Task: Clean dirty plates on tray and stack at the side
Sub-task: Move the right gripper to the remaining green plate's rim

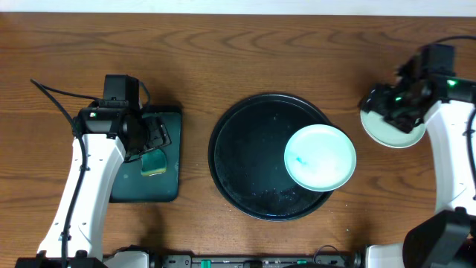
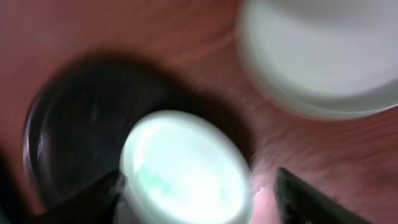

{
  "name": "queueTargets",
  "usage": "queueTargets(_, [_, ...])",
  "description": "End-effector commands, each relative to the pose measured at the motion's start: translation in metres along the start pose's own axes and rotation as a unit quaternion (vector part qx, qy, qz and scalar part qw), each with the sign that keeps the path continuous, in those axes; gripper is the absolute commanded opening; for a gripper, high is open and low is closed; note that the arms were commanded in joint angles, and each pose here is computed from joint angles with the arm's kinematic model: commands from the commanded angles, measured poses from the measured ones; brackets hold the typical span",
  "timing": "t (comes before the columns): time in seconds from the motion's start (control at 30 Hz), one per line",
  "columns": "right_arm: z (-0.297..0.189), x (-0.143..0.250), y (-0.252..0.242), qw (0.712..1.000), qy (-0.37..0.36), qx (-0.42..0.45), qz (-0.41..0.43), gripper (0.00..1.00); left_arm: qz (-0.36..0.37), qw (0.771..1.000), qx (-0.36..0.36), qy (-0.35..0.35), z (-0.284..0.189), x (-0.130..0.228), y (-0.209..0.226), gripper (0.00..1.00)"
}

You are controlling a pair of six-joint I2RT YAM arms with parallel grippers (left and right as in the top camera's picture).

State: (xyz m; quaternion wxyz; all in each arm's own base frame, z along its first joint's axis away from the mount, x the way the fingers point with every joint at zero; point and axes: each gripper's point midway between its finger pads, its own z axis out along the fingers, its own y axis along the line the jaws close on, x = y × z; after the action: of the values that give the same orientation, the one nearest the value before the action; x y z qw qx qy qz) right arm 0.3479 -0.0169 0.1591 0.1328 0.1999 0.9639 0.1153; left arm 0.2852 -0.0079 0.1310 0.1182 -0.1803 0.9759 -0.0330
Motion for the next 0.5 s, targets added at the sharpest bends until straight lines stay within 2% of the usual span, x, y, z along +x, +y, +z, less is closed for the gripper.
queueTargets(0.0, [0.004,0.034,0.027,0.995,0.065,-0.039,-0.059,0.74,0.000,1.000,0.000,-0.001,-0.001,0.001,0.000,0.79])
queueTargets(0.03, [0.005,0.041,0.029,0.994,0.077,-0.036,-0.062,0.99,0.000,1.000,0.000,-0.001,-0.001,0.001,0.000,0.80])
queueTargets(0.17, [0.008,0.066,0.030,0.990,0.119,-0.022,-0.066,0.99,0.000,1.000,0.000,-0.001,-0.001,0.001,0.000,0.80])
queueTargets(0.23, [0.010,0.073,0.014,0.991,0.130,0.030,-0.022,0.99,0.000,1.000,0.000,-0.001,-0.001,0.001,0.000,0.80])
queueTargets(0.33, [0.013,0.075,-0.013,0.986,0.119,0.107,0.037,0.99,0.000,1.000,0.000,-0.001,-0.001,0.001,0.000,0.80])
queueTargets(0.47, [0.024,0.074,-0.020,0.986,0.109,0.118,0.042,0.99,0.000,1.000,0.000,-0.001,-0.001,0.001,0.000,0.80])
